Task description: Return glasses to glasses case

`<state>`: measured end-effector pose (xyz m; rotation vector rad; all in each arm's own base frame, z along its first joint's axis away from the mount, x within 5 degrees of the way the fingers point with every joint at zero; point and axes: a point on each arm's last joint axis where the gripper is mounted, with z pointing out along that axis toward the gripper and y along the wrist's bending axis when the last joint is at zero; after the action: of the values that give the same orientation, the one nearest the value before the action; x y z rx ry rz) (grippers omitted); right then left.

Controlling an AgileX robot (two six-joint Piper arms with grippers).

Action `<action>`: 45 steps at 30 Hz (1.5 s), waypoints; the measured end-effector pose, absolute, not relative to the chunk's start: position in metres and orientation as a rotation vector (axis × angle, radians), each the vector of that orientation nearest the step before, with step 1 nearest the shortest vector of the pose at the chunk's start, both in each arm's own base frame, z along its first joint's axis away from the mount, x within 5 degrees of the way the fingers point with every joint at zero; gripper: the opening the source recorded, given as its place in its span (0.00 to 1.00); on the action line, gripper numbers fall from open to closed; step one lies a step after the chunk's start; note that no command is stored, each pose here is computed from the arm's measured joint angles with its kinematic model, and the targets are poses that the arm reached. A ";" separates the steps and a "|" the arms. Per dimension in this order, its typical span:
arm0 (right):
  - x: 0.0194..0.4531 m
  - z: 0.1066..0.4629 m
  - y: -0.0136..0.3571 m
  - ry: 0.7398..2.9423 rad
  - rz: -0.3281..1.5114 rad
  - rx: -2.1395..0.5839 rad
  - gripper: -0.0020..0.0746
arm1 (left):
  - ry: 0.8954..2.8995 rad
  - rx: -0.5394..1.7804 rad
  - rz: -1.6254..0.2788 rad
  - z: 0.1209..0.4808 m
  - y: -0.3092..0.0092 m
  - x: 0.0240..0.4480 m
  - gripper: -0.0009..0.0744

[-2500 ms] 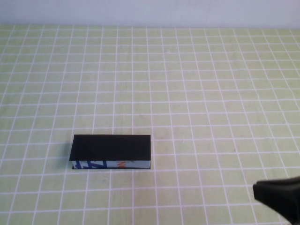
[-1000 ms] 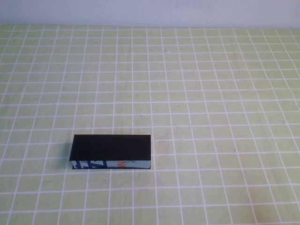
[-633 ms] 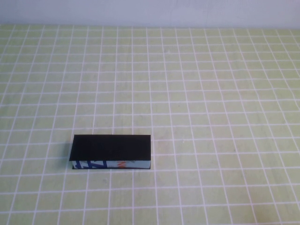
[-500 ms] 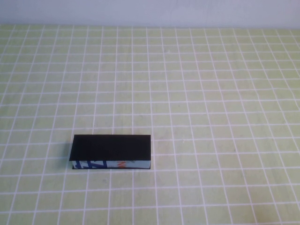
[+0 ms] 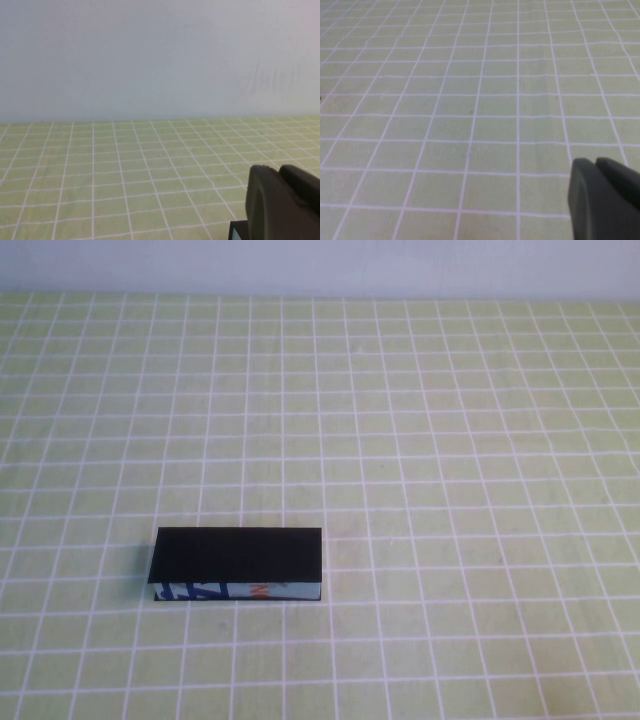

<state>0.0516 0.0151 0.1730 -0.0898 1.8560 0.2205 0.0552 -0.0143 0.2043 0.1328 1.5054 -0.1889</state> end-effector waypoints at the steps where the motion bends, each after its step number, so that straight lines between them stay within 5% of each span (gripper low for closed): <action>1: 0.052 0.173 0.015 1.856 0.220 -0.090 0.01 | 1.505 0.133 -0.189 0.204 -0.014 0.055 0.01; 25: 0.052 0.173 0.015 1.856 0.222 -0.089 0.01 | 1.857 0.152 -0.034 0.172 -0.007 0.052 0.01; 45: 0.052 0.173 0.015 1.856 0.222 -0.088 0.01 | 1.876 0.146 -0.037 0.171 -0.007 0.052 0.01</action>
<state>0.0516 0.0151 0.1730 -0.0880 1.8559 0.2218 0.0519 -0.0070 0.1706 0.1462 1.8760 -0.0365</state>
